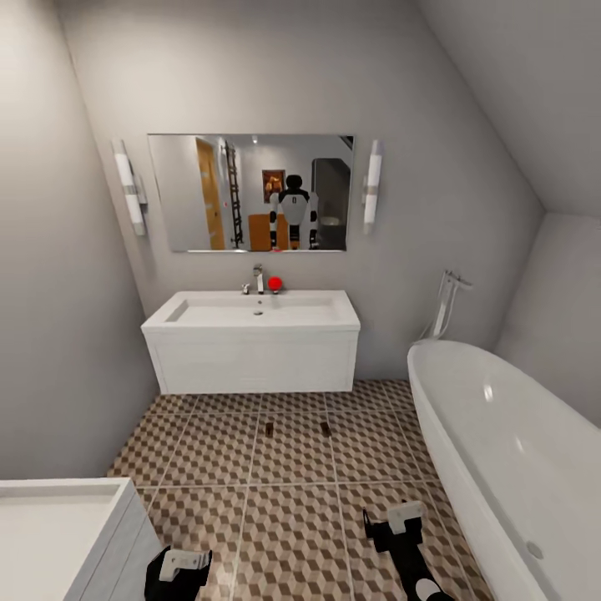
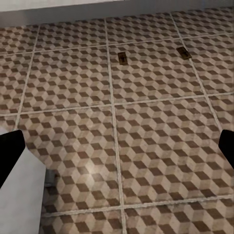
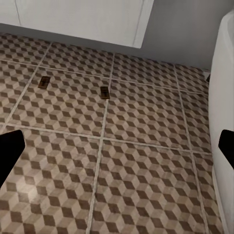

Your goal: Take the four mousetraps from the cabinet in the bathroom and place them on the bathroom floor. Make sure all four end up on the same floor surface, and ensure that at least two of them are either under or directly next to the same bathroom sink.

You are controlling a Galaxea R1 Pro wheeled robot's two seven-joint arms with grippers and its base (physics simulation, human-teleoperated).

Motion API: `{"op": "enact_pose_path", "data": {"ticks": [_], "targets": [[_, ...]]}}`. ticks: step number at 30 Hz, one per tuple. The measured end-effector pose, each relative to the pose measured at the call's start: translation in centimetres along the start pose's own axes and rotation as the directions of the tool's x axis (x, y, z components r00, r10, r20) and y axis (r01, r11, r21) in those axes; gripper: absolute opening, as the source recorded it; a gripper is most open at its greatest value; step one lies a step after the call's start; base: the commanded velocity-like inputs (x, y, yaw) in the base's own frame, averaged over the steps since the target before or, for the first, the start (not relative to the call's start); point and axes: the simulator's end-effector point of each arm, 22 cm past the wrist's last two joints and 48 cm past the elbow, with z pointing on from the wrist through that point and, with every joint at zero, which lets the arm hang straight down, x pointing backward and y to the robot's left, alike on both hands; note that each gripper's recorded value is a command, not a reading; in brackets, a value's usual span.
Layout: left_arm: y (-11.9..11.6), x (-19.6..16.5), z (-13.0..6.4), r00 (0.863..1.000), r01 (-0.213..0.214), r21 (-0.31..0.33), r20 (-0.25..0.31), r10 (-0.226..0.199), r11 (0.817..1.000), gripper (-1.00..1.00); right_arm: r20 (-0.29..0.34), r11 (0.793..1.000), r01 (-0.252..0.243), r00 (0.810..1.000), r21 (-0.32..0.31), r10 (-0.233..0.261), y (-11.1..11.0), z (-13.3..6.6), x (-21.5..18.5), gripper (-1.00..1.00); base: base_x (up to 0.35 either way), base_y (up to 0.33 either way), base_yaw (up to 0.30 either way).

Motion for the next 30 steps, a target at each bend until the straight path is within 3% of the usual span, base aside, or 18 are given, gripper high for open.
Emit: {"op": "enact_pose_path", "data": {"ticks": [30], "targets": [[0.2,-3.2,-2.2,0.999,-0.001,-0.002,0.040,0.001,1.000,1.00,0.040,1.000,0.002,0.999,0.006,-0.002,-0.6,-2.1,-3.5,1.00,0.000,0.000,0.000]]}}
